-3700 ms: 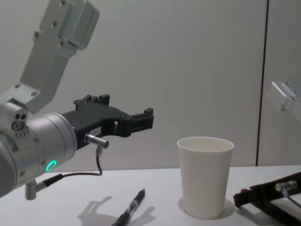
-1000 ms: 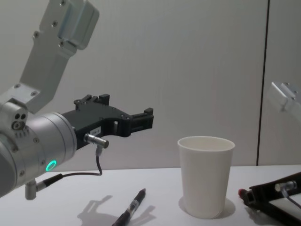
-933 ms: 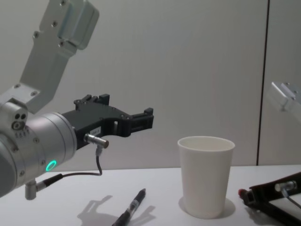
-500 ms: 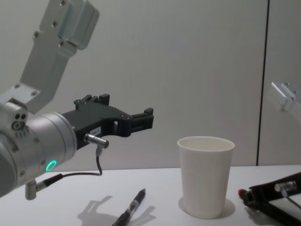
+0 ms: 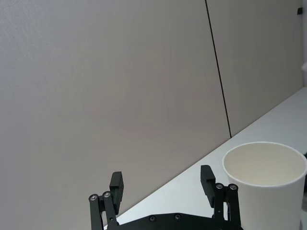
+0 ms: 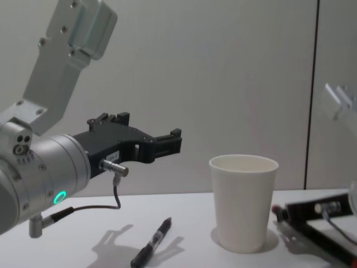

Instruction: Place the pen into the pen holder.

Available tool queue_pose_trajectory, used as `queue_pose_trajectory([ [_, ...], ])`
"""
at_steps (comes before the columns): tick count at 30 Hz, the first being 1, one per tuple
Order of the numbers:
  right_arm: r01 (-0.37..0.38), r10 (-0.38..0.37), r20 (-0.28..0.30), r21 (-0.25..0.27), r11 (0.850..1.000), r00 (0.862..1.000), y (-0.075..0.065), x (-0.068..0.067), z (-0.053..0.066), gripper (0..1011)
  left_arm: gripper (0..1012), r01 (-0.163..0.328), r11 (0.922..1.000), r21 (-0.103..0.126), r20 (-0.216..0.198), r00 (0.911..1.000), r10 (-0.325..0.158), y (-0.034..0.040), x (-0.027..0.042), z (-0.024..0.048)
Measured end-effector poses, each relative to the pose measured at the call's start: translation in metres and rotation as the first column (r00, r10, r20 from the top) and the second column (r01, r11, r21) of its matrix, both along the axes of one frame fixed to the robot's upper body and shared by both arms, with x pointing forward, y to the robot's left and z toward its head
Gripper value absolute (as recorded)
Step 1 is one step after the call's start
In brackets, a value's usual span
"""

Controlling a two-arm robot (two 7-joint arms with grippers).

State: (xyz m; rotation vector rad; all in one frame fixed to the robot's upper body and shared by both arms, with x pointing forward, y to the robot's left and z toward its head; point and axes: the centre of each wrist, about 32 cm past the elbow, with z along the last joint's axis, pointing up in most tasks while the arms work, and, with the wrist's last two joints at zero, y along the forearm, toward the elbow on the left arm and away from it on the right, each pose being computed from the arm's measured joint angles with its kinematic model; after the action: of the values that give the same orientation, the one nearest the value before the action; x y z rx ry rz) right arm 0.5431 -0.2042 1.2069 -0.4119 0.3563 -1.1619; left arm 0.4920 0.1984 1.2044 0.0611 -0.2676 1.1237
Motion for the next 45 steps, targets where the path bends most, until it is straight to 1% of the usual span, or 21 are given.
queue_pose_trajectory([
  [3,0.007,-0.008,0.052,0.032,0.999,0.999,0.0,0.0,0.005,192,1001,0.0,1.0,0.0,0.0,1.0,0.0,0.0,0.0,0.0],
  [4,0.007,-0.008,0.052,0.032,0.999,0.999,0.0,0.0,0.005,192,1001,0.0,1.0,0.0,0.0,1.0,0.0,0.0,0.0,0.0],
  [10,0.017,-0.029,0.143,0.082,0.996,0.989,-0.002,-0.001,0.015,192,1001,0.0,1.0,0.0,0.0,1.0,0.0,0.0,0.0,0.0],
  [13,0.023,-0.046,0.204,0.112,0.993,0.978,-0.003,-0.001,0.023,192,1001,0.0,1.0,0.0,0.0,1.0,0.0,0.0,0.0,0.0],
  [20,0.03,-0.075,0.296,0.154,0.988,0.952,-0.005,-0.001,0.038,192,1001,0.0,1.0,0.0,0.0,1.0,0.0,0.0,0.0,0.0],
  [22,0.034,-0.092,0.34,0.172,0.985,0.936,-0.007,0.0,0.047,192,1001,0.0,1.0,0.0,0.0,1.0,0.0,0.0,0.0,0.0],
  [23,0.034,-0.092,0.34,0.172,0.985,0.936,-0.007,0.0,0.047,192,1001,0.0,1.0,0.0,0.0,1.0,0.0,0.0,0.0,0.0],
  [24,0.036,-0.1,0.364,0.18,0.983,0.926,-0.007,0.0,0.052,192,1001,0.0,1.0,0.0,0.0,1.0,0.0,0.0,0.0,0.0],
  [26,0.036,-0.108,0.385,0.189,0.981,0.917,-0.008,0.001,0.056,192,1001,0.0,1.0,0.0,0.0,1.0,0.0,0.0,0.0,0.0],
  [27,0.036,-0.117,0.409,0.199,0.979,0.905,-0.009,0.001,0.061,192,1001,0.0,1.0,0.0,0.0,1.0,0.0,0.0,0.0,0.0],
  [29,0.035,-0.123,0.429,0.208,0.978,0.895,-0.009,0.002,0.066,192,1001,0.0,1.0,0.0,0.0,1.0,0.0,0.0,0.0,0.0],
  [30,0.033,-0.13,0.451,0.217,0.976,0.883,-0.009,0.003,0.07,192,1001,0.0,1.0,0.0,0.0,1.0,0.0,0.0,0.0,0.0],
  [31,0.033,-0.13,0.451,0.217,0.976,0.883,-0.009,0.003,0.07,192,1001,0.0,1.0,0.0,0.0,1.0,0.0,0.0,0.0,0.0],
  [33,0.025,-0.14,0.49,0.235,0.972,0.86,-0.009,0.004,0.078,192,1001,0.0,1.0,0.0,0.0,1.0,0.0,0.0,0.0,0.0],
  [36,0.015,-0.147,0.522,0.249,0.969,0.84,-0.008,0.005,0.083,192,1001,0.0,1.0,0.0,0.0,1.0,0.0,0.0,0.0,0.0],
  [37,0.007,-0.149,0.539,0.256,0.967,0.829,-0.008,0.006,0.085,192,1001,0.0,1.0,0.0,0.0,1.0,0.0,0.0,0.0,0.0],
  [39,-0.005,-0.149,0.56,0.265,0.964,0.815,-0.007,0.006,0.087,192,1001,0.0,1.0,0.0,0.0,1.0,0.0,0.0,0.0,0.0],
  [40,-0.018,-0.149,0.579,0.272,0.962,0.801,-0.006,0.006,0.089,192,1001,0.0,1.0,0.0,0.0,1.0,0.0,0.0,0.0,0.0],
  [42,-0.031,-0.147,0.597,0.277,0.96,0.789,-0.005,0.007,0.089,192,1001,0.0,1.0,0.0,0.0,1.0,0.0,0.0,0.0,0.0],
  [44,-0.057,-0.14,0.625,0.285,0.957,0.768,-0.003,0.007,0.088,192,1001,0.0,1.0,0.0,0.0,1.0,0.0,0.0,0.0,0.0],
  [45,-0.066,-0.137,0.633,0.287,0.956,0.762,-0.002,0.008,0.087,192,1001,0.0,1.0,0.0,0.0,1.0,0.0,0.0,0.0,0.0],
])
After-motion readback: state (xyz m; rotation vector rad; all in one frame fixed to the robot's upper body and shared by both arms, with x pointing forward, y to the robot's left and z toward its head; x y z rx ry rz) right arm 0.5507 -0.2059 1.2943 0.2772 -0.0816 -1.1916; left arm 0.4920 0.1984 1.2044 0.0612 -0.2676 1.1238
